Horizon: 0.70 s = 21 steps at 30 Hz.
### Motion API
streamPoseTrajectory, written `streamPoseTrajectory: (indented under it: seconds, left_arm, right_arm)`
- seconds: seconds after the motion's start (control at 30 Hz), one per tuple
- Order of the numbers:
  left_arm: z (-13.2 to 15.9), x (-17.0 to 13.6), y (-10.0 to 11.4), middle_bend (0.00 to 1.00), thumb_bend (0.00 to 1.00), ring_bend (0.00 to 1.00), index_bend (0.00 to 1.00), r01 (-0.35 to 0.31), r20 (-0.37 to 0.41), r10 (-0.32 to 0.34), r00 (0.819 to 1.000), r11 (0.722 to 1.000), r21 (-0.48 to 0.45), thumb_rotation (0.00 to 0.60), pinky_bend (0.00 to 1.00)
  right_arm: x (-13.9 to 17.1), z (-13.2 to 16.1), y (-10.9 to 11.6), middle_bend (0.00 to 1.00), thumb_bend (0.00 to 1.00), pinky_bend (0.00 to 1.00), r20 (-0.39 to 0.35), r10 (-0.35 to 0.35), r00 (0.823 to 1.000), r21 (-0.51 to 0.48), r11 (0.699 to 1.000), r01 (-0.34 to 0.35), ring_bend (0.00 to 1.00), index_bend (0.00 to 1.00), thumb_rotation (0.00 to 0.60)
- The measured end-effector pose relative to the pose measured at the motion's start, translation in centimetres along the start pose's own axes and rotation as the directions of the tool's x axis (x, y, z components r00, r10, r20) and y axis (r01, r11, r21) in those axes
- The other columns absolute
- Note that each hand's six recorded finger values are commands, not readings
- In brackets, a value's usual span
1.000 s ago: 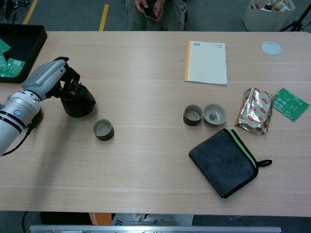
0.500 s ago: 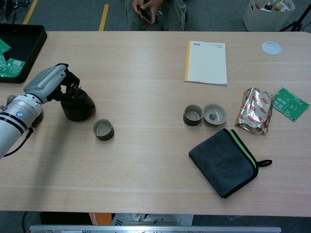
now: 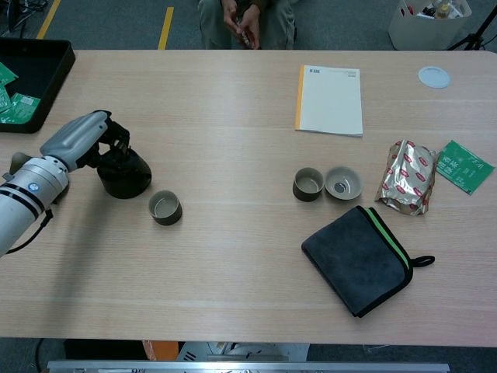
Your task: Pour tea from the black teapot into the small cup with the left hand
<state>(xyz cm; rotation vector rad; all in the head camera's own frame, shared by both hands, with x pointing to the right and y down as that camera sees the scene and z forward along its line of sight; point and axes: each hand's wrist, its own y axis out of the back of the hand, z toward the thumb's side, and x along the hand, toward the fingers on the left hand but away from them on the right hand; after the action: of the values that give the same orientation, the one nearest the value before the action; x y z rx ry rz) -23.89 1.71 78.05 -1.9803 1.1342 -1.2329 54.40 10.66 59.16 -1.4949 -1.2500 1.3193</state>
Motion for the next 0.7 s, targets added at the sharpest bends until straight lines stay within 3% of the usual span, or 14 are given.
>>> streamPoseTrajectory:
  seconds: [0.43,0.7]
  left_arm:
    - [0.6,-0.8,1.0,0.48,0.32,0.34,0.40,0.023,0.014,-0.024,1.000,0.999,0.048,0.600,0.07]
    - [0.7,-1.3,1.0,0.33,0.31,0.21,0.27,0.075,0.005,-0.075,0.997,0.995,0.059,0.600,0.07]
  right_arm:
    - [0.0,0.1,0.0,0.32,0.05,0.24,-0.002,0.000,1.000,-0.003,1.000,0.000,0.20,0.33,0.600]
    - [-0.1,0.0,0.0,0.32,0.05,0.24,-0.003,-0.002,1.000,-0.004,1.000,0.002,0.20,0.33,0.600]
